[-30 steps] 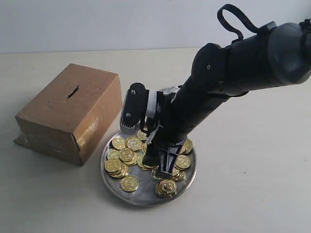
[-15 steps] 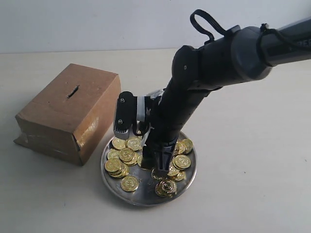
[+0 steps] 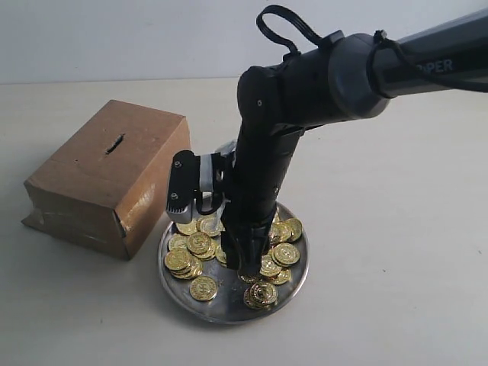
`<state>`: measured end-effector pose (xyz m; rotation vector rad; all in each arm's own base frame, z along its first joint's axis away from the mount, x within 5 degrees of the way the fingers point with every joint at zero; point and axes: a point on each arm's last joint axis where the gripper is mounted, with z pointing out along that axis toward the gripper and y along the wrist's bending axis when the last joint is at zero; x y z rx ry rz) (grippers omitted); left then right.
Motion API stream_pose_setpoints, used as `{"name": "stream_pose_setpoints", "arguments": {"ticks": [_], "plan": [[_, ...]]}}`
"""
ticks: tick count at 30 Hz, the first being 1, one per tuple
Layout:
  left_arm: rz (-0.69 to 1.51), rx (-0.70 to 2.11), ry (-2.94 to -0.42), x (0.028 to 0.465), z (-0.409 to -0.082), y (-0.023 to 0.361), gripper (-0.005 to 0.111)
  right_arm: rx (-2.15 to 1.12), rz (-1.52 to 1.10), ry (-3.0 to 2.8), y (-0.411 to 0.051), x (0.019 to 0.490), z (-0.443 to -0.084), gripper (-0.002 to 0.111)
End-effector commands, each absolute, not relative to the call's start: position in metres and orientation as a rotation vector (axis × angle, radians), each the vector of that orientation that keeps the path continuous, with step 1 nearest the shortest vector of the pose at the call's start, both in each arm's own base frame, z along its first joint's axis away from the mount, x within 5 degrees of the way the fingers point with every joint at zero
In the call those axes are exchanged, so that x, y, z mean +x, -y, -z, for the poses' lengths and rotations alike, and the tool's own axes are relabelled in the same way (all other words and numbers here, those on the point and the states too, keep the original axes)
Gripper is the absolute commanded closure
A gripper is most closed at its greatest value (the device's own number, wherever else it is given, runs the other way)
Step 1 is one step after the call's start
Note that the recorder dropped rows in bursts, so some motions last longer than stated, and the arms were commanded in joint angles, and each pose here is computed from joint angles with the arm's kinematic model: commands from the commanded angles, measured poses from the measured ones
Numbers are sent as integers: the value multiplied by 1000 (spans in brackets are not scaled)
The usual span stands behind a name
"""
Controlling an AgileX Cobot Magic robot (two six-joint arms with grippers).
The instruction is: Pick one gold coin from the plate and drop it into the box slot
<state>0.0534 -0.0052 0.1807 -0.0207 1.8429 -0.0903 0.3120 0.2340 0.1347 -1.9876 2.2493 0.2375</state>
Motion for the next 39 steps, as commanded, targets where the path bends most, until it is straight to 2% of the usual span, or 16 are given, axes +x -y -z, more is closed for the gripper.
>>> {"name": "stream_pose_setpoints", "arguments": {"ticks": [1,4,39], "plan": [[91,-13,-1833,53,-182,5,107,-1987,-212,-2293,-240,312,-131,52],[91,-13,-1833,53,-182,5,107,-2020,-119,-2284,-243,314,-130,52],[91,-13,-1833,53,-182,5,107,-2008,-92,-2267,-248,316,-123,55]]}}
